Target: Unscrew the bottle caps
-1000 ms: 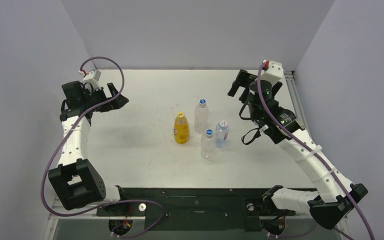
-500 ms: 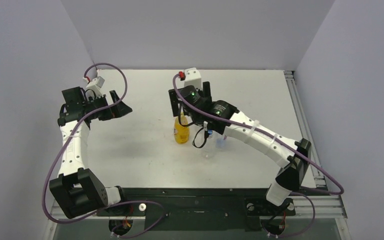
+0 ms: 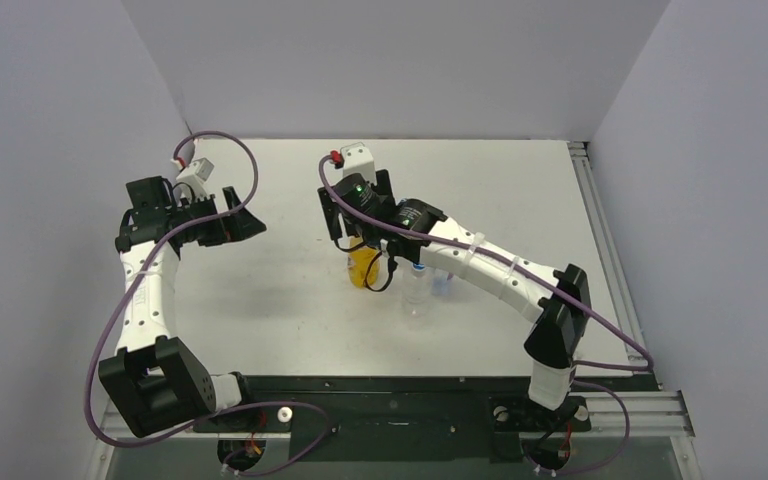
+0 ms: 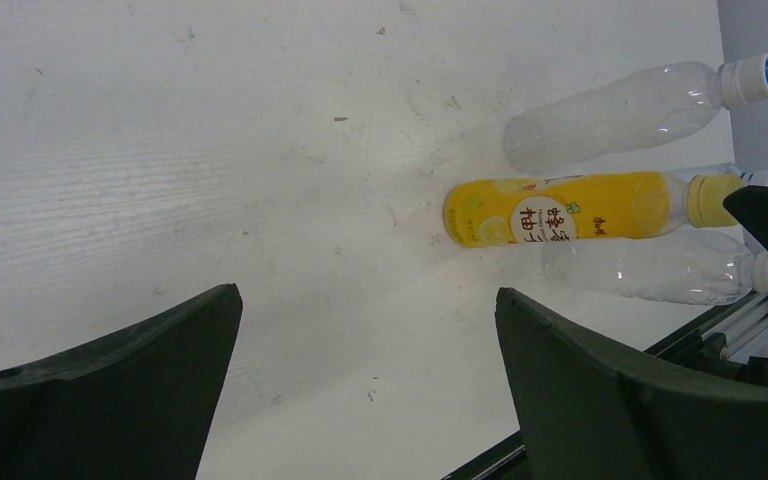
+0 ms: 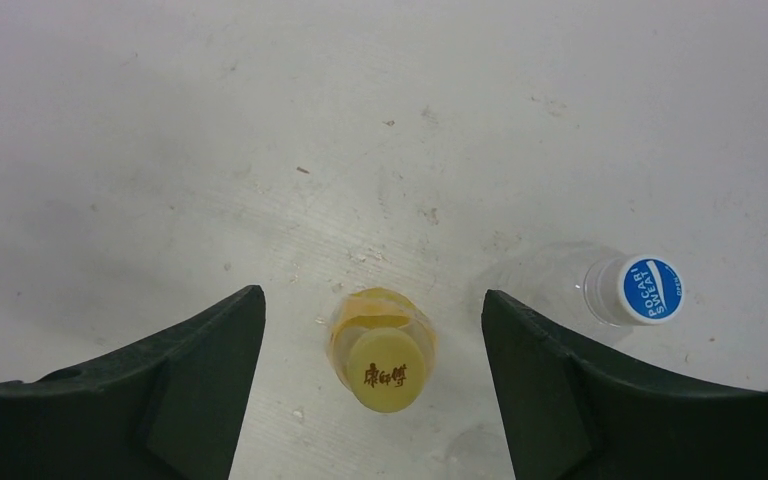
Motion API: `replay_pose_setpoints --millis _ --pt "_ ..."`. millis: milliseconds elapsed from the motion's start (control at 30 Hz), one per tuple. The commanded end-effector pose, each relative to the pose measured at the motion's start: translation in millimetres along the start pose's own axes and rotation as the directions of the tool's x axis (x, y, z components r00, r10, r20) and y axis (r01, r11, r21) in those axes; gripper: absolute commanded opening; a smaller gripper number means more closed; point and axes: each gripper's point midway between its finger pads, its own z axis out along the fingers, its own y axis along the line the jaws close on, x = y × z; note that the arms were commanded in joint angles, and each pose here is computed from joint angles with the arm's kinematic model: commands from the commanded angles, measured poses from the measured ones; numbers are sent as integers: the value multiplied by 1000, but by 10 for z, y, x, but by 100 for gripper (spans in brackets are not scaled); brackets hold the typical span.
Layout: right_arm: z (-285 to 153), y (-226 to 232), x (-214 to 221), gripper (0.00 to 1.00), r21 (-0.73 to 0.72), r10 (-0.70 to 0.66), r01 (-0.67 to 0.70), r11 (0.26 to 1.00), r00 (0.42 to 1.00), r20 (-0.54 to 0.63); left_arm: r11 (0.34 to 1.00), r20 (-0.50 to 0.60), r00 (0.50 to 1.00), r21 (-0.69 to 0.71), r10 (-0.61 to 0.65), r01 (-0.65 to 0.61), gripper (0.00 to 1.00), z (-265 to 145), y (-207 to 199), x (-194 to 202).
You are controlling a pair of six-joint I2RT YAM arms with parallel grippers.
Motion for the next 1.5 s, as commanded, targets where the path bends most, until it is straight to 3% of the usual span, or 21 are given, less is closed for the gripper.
replay_pose_setpoints --millis 0,333,667,733,900,967,1033,1067,1167,1267,1300,1333,1367,1400,1467 --pt "8 53 43 73 -19 26 -25 999 1000 8 997 29 997 39 71 -72 97 -106 -121 -98" --pt "0 52 360 66 -15 43 -44 999 999 -21 996 -3 999 74 52 -52 96 -116 -182 -73" --pt "-48 45 277 37 1 23 -23 1000 1000 12 988 -2 995 115 102 -101 96 -181 -310 13" --pt "-82 35 236 27 3 16 -16 1000 1000 22 981 -12 991 146 134 -131 97 -192 -382 69" --pt "-242 65 78 18 -23 24 -23 999 998 63 910 -20 968 346 250 -227 97 -254 -769 301" --pt "-350 102 -24 18 -50 40 -36 998 996 85 840 13 946 456 323 -293 97 -339 -983 432" --pt "-472 156 -135 18 -86 70 -61 994 992 108 738 96 900 539 425 -406 97 -497 -1199 543" --pt "-542 175 -195 18 -108 87 -74 991 989 117 673 156 854 552 496 -492 97 -595 -1305 592" --pt "-748 219 -354 19 -158 159 -137 978 978 133 576 259 752 509 606 -639 97 -744 -1511 579" --pt "-945 298 -408 19 -224 220 -184 957 965 146 530 327 669 422 667 -735 96 -738 -1609 488" --pt "-1053 320 -487 19 -264 251 -203 943 954 162 463 392 596 386 700 -798 97 -779 -1735 452" --pt "-1089 361 -484 20 -287 271 -218 933 949 160 487 375 609 374 699 -789 97 -732 -1709 484" --pt "-1177 367 -521 20 -314 287 -226 922 944 163 437 425 555 349 715 -829 97 -728 -1807 477" --pt "-1223 400 -509 20 -330 294 -230 915 942 159 460 418 566 333 710 -823 97 -706 -1817 463" --pt "-1342 423 -514 20 -357 304 -232 905 939 160 440 460 531 297 712 -847 96 -703 -1910 408"
